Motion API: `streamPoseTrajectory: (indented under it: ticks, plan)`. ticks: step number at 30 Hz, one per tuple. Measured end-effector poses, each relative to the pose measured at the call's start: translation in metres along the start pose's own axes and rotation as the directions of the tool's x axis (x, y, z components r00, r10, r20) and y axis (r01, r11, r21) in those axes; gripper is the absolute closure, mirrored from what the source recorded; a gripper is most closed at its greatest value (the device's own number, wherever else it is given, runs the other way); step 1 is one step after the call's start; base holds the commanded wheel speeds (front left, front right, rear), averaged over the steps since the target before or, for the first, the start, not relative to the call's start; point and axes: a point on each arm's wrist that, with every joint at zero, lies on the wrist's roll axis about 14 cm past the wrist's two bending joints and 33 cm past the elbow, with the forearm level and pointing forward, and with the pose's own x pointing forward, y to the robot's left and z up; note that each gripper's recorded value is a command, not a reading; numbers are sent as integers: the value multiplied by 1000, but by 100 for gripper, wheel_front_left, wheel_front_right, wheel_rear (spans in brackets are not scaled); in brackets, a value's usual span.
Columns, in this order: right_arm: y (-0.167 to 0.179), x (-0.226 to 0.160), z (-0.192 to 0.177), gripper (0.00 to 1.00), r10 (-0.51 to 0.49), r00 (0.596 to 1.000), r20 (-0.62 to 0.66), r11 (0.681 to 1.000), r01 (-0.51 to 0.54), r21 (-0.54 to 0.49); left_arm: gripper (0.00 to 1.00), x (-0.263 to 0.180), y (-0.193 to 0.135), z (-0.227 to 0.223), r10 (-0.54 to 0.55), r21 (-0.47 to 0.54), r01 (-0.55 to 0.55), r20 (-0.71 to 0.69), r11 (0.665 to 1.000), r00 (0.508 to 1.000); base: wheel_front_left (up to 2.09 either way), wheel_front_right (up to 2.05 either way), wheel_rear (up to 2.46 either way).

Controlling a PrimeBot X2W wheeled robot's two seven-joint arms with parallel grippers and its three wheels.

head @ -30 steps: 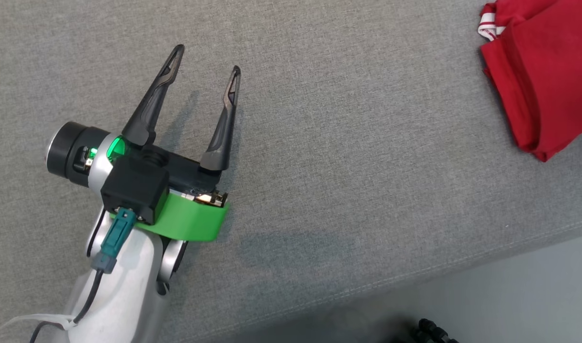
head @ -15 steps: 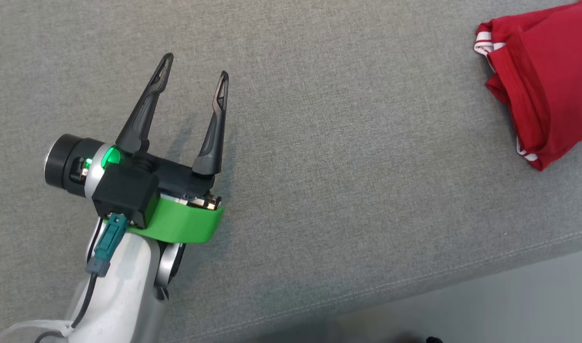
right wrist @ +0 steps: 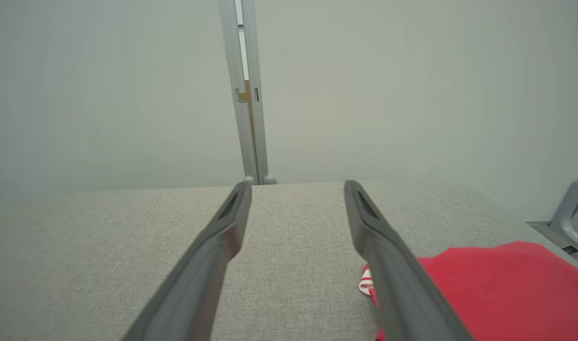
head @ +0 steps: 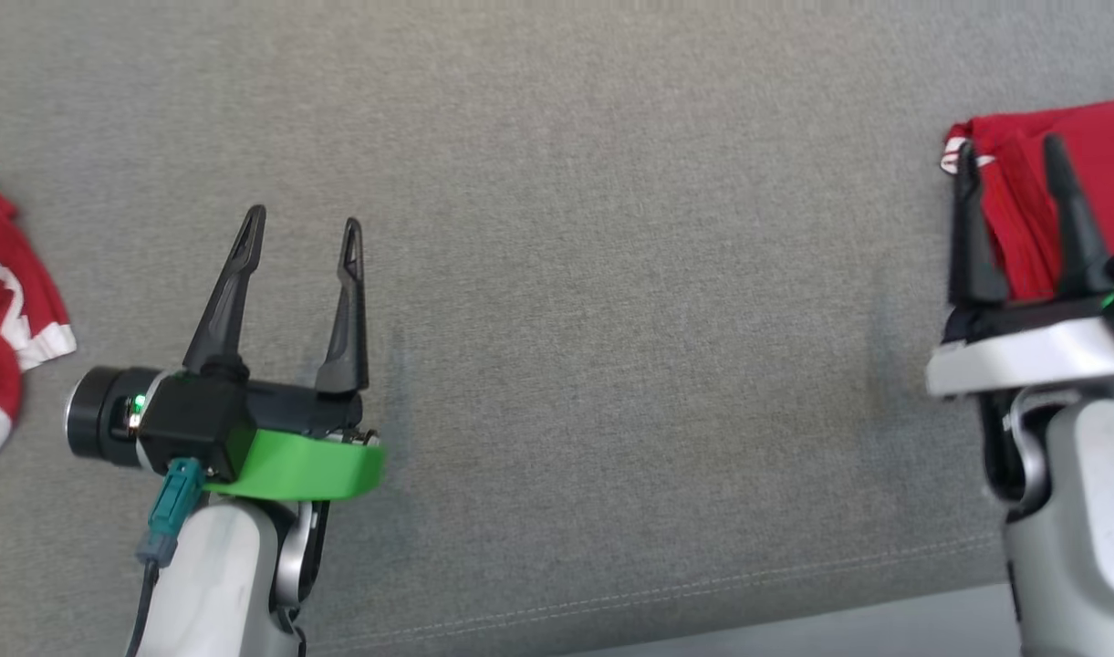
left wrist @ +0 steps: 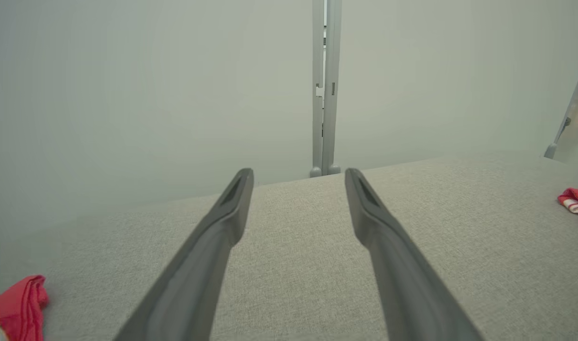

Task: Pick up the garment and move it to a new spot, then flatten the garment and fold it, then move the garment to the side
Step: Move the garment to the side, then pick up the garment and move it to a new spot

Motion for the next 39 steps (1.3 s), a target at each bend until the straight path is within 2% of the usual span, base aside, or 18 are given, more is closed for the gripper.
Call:
streamPoseTrajectory:
  ticks: [5, 12, 20, 39]
  plan:
    - [31, -23, -7, 0, 46, 998, -31, 998, -44, 52, 0, -23, 21, 8, 84, 10, -84, -9, 996, 996, 0, 0, 0]
    - [48, -57, -11, 0, 72, 995, -74, 996, -67, 62, 0, -56, 40, 16, 162, 18, -162, -23, 987, 986, 0, 0, 0]
    - [44, -89, -2, 0, 48, 996, -78, 997, -43, 63, 0, -89, 48, 24, 208, 29, -207, -29, 978, 978, 0, 0, 0]
    - [56, -111, 27, 0, 86, 995, -44, 996, -84, 43, 0, -120, 50, 26, 229, 39, -227, -47, 973, 972, 0, 0, 0]
